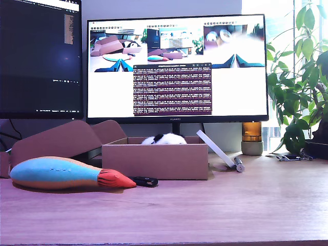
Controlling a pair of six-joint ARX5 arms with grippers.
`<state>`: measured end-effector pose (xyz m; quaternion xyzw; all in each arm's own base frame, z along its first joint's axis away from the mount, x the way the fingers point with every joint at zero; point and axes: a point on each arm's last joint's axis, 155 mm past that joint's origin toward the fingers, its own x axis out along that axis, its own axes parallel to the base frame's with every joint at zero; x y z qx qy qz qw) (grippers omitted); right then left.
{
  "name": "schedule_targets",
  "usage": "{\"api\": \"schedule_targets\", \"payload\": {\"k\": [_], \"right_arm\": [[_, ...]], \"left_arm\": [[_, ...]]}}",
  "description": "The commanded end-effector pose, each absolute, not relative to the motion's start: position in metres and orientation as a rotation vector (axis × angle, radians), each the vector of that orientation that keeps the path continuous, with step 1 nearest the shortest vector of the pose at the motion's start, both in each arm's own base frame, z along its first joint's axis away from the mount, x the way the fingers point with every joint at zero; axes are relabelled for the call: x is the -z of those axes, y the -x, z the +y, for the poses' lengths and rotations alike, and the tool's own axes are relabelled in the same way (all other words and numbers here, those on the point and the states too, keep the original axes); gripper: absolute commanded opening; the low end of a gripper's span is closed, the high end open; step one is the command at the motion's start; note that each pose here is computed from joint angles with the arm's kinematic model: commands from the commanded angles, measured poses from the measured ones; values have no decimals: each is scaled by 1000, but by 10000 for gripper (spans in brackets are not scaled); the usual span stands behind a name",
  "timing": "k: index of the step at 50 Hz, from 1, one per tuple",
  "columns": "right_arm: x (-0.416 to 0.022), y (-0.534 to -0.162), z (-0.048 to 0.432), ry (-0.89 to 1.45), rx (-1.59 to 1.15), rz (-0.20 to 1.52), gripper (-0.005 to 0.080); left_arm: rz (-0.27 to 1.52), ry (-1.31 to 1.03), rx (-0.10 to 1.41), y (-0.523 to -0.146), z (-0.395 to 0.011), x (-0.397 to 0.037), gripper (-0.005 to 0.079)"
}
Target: Pick up the panda toy and place it inside the cardboard box
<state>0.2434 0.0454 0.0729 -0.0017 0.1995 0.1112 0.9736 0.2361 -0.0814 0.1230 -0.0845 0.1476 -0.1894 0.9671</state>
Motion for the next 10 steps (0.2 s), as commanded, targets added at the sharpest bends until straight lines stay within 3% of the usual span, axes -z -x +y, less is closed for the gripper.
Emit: {"api": "schedule_targets", "payload": {"k": [1, 10], "right_arm": [[-76, -244, 46, -1, -226, 393, 16], [-76, -244, 46, -1, -226, 394, 16]], "left_arm": [[328, 171, 380, -235, -81, -112, -18], [400, 176, 373, -229, -80, -96, -18]]}}
